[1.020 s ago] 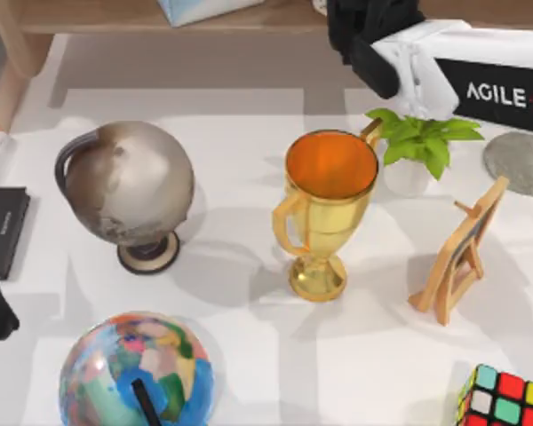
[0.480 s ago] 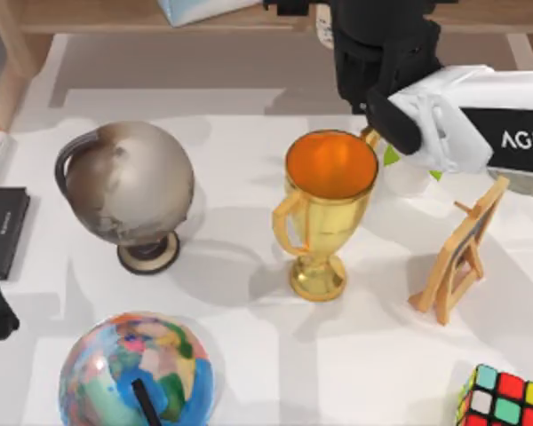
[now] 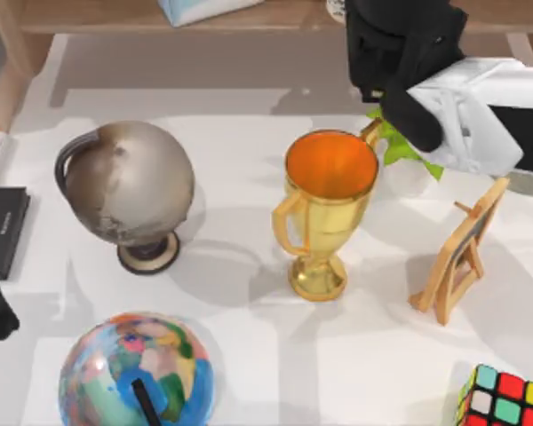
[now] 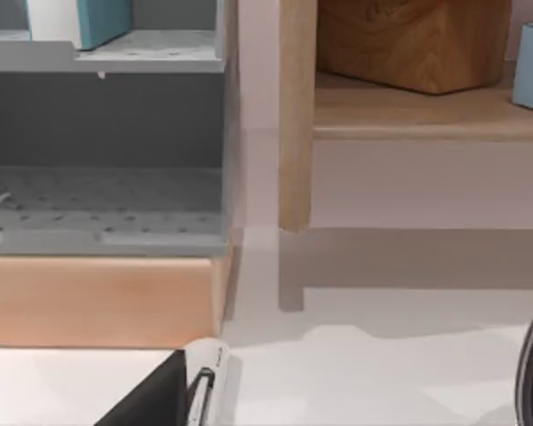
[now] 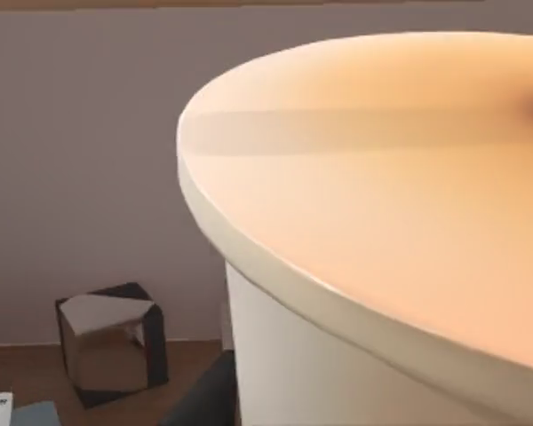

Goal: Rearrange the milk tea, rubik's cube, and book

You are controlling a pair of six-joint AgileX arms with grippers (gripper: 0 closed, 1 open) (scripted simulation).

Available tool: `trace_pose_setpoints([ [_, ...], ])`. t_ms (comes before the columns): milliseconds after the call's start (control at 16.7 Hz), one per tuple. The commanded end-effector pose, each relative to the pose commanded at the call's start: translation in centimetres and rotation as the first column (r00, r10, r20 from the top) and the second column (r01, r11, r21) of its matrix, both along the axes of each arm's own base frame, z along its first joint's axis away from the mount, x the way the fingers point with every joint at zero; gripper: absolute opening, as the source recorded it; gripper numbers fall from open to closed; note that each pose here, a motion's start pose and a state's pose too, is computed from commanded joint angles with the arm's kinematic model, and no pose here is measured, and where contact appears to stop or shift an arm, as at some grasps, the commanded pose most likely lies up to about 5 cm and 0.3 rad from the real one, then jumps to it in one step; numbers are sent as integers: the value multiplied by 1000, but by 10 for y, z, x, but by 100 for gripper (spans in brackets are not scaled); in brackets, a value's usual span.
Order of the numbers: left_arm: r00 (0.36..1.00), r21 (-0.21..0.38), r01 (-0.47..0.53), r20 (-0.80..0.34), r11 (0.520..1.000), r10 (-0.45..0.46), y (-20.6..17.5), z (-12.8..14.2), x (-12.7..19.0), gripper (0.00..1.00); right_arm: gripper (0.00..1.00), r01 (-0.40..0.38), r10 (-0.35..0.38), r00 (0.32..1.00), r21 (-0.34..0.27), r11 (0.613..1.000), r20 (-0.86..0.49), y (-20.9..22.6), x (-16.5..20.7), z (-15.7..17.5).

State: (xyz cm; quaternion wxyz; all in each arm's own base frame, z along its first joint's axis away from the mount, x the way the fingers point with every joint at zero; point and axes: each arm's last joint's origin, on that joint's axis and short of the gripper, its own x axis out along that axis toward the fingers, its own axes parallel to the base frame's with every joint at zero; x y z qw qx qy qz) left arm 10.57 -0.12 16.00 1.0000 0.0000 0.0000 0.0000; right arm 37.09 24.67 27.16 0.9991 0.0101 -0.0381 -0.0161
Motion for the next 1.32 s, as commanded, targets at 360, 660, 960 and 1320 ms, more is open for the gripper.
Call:
trace_pose_setpoints([
  [360, 1000, 0, 0, 0, 1000, 0, 0, 0, 0, 100, 0, 47, -47, 997, -8, 999, 63, -59, -15, 8],
  [660, 1000, 0, 0, 0, 1000, 0, 0, 0, 0, 100, 0, 23, -25, 999, -69, 997, -23, -158, -4, -53],
  [960, 1000, 0, 0, 0, 1000, 0, 0, 0, 0, 100, 0, -20, 13, 984, -38, 999, -177, -233, -7, -123],
  [1320, 1000, 0, 0, 0, 1000, 0, 0, 0, 0, 100, 0, -27, 23, 982, -23, 999, -186, -242, -6, -131],
])
